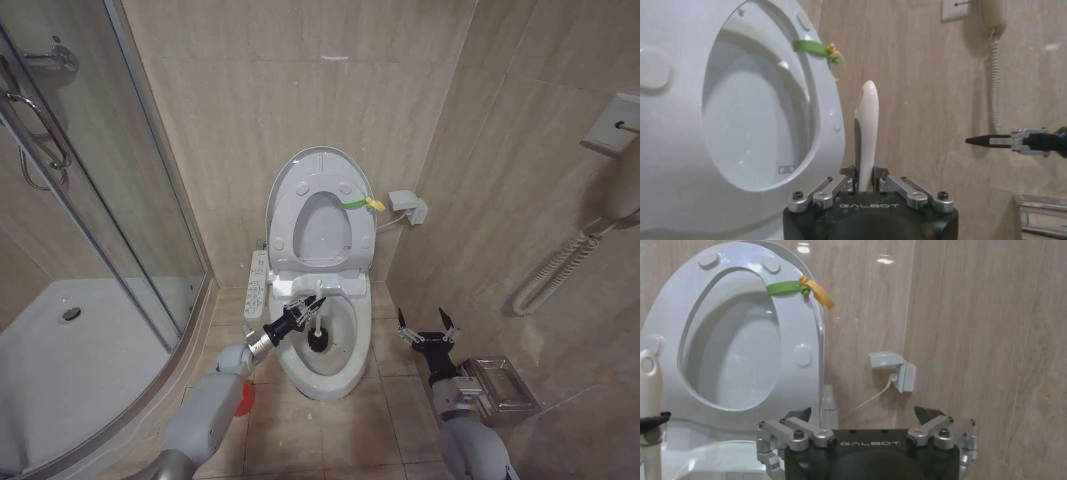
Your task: Open the toilet lid, clean the toilet bowl with a toilet brush, close the toilet lid, and flush.
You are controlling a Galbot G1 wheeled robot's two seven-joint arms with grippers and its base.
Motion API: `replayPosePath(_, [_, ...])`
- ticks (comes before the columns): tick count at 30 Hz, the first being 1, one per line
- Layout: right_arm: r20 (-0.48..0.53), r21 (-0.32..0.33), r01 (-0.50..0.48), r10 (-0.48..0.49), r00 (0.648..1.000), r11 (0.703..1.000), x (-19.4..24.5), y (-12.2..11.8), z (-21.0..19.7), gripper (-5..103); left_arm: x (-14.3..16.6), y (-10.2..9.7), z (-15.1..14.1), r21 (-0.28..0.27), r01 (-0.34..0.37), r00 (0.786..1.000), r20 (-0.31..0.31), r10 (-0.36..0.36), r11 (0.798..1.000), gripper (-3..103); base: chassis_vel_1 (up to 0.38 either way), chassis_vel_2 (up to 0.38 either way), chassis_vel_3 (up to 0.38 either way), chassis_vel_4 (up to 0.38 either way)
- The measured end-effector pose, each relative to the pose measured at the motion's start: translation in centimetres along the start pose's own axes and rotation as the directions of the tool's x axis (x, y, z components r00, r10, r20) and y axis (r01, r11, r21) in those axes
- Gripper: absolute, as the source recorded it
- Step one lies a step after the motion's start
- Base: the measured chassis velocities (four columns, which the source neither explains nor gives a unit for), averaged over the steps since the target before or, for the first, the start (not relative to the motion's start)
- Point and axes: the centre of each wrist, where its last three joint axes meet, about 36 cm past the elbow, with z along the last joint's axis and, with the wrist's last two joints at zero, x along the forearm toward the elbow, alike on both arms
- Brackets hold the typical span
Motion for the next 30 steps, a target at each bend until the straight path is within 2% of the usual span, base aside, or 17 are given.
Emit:
replayPosePath(4, [0.000, 0.000, 0.000, 0.000, 1.000, 1.000, 0.0, 0.0, 0.0, 100, 0.5, 0.1, 0.0, -0.024, -0.015, 1.000, -0.027, 0.014, 1.000, 16, 0.000, 0.000, 0.000, 0.000])
replayPosePath(17, [0.000, 0.000, 0.000, 0.000, 1.000, 1.000, 0.0, 0.0, 0.0, 100, 1.0, 0.4, -1.4, -0.044, -0.009, 1.000, 0.005, 0.010, 0.999, 16, 0.000, 0.000, 0.000, 0.000])
replayPosePath(26, [0.000, 0.000, 0.000, 0.000, 1.000, 1.000, 0.0, 0.0, 0.0, 100, 0.9, 0.1, -0.3, -0.029, -0.005, 1.000, -0.005, 0.005, 1.000, 16, 0.000, 0.000, 0.000, 0.000])
replayPosePath(30, [0.000, 0.000, 0.000, 0.000, 1.000, 1.000, 0.0, 0.0, 0.0, 100, 0.5, 0.8, -0.4, -0.029, 0.003, 1.000, 0.003, -0.003, 1.000, 16, 0.000, 0.000, 0.000, 0.000])
